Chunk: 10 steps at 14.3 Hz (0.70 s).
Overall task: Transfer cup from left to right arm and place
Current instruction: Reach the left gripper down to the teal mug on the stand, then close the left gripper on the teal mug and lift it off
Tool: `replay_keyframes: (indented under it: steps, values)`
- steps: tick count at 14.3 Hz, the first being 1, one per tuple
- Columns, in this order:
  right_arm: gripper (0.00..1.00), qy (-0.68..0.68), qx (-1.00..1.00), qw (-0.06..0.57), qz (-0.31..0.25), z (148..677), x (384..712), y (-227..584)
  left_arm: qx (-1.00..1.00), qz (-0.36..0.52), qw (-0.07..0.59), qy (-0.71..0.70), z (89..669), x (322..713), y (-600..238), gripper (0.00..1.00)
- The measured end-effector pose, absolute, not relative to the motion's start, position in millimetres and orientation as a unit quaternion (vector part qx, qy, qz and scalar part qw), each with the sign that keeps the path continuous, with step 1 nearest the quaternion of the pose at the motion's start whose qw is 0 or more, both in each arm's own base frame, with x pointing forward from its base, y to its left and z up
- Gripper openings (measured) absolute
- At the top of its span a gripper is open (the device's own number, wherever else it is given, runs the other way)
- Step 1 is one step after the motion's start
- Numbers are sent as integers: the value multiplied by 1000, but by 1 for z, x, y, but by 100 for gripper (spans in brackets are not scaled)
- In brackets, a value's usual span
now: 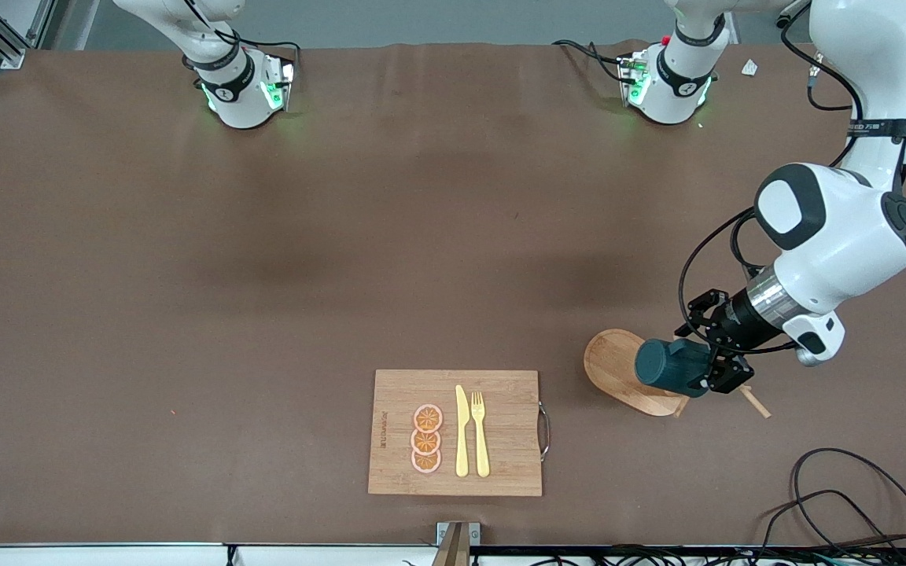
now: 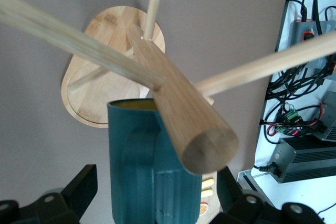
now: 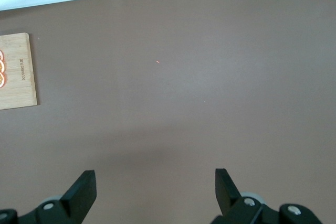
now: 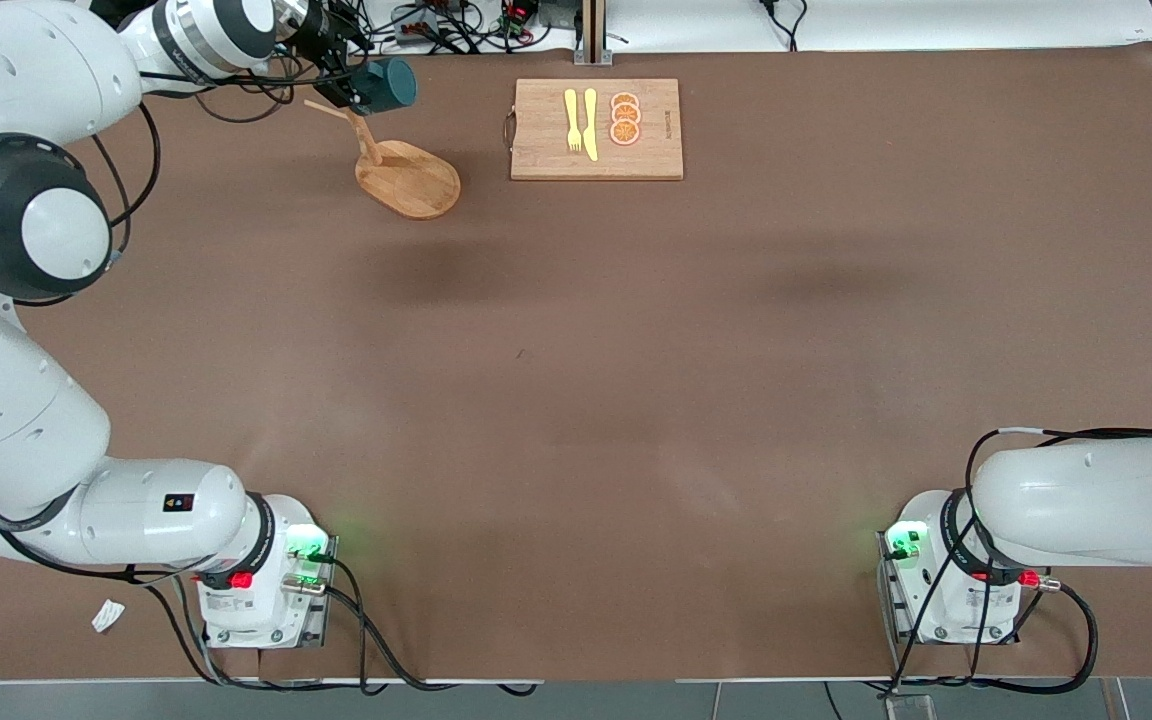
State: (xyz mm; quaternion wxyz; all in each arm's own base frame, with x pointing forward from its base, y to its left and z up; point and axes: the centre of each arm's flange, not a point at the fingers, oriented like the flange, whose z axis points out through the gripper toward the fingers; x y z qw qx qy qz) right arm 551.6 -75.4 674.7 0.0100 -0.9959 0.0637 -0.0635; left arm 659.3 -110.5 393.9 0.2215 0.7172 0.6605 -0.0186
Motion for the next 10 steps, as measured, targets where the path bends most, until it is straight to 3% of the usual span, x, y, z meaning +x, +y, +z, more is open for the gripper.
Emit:
replay_keyframes:
  steps: [8,9,10]
  values:
    - [100,64,-996,10,-63,675,552,-75,715,-17,222,663,374,663,-116,97]
    - [100,64,-996,10,-63,675,552,-75,715,-17,222,663,372,664,-116,94]
    - [100,64,-996,10,-63,675,552,-75,715,-17,222,663,371,664,-116,85]
